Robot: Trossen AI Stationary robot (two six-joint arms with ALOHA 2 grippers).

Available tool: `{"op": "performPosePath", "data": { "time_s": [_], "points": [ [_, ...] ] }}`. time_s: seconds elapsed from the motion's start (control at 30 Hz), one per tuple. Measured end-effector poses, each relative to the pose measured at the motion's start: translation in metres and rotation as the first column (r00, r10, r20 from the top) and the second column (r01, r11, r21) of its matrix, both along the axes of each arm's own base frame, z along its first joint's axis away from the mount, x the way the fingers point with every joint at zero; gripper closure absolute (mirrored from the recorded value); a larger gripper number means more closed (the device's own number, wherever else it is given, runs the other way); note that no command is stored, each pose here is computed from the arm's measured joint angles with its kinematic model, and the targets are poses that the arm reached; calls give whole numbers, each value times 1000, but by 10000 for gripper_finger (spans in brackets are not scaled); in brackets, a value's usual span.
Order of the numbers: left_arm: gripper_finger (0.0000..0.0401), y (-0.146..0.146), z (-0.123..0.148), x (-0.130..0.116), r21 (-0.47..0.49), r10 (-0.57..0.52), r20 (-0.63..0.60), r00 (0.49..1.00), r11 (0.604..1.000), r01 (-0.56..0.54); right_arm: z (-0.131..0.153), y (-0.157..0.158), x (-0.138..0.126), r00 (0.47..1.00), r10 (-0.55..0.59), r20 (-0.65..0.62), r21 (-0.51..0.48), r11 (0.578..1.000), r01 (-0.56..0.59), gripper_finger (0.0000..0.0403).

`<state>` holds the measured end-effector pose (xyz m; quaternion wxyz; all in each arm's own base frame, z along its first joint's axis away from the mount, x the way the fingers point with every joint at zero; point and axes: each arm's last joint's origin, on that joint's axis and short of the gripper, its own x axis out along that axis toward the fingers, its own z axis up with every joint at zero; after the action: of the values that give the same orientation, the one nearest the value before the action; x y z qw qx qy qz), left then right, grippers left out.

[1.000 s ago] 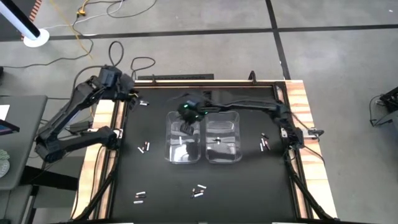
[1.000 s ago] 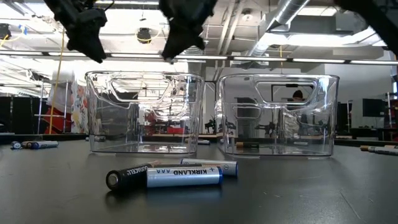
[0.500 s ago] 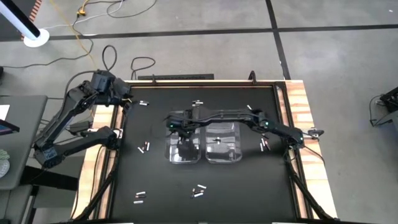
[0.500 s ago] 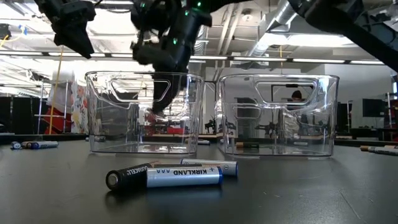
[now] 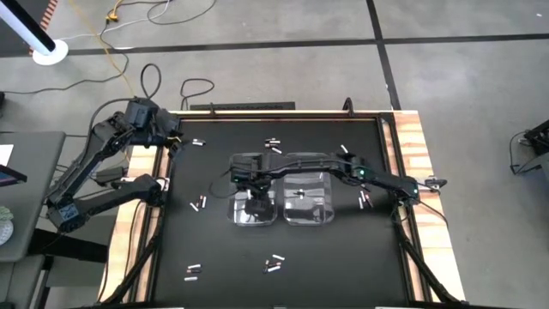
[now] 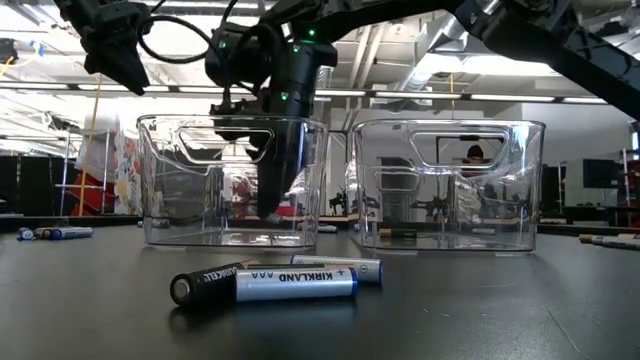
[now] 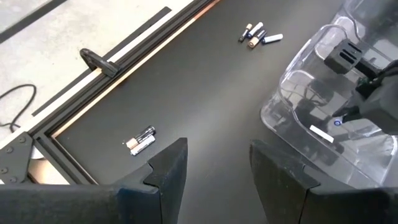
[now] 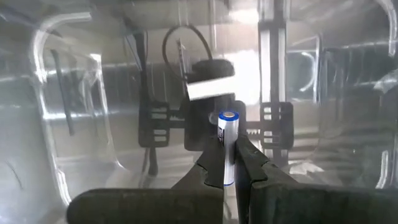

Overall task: Sort batteries
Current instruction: Put the white battery into the left transparent bin

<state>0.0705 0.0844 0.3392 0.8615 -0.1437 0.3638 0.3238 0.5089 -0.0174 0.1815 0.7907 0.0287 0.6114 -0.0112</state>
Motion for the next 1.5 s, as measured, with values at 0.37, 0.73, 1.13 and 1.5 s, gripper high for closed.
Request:
{"op": "performPosePath", "data": {
  "time_s": [0.37, 0.73, 1.13, 1.5],
  "points": [
    [232, 0, 0, 0, 1, -1, 0, 1000, 1000, 1, -8, -2, -1, 999, 3, -39, 2, 1000, -3, 386],
    [232, 0, 0, 0, 2, -5, -5, 1000, 1000, 6, -8, 2, -2, 999, 10, -47, 2, 1000, -10, 350],
    [232, 0, -1, 0, -3, -6, -9, 1000, 1000, 6, -8, 1, -2, 999, 9, -48, 2, 1000, -9, 311],
    [232, 0, -1, 0, -3, -6, -9, 1000, 1000, 6, 43, -13, -12, 990, -135, 48, 31, 991, 133, 310]
  ]
}}
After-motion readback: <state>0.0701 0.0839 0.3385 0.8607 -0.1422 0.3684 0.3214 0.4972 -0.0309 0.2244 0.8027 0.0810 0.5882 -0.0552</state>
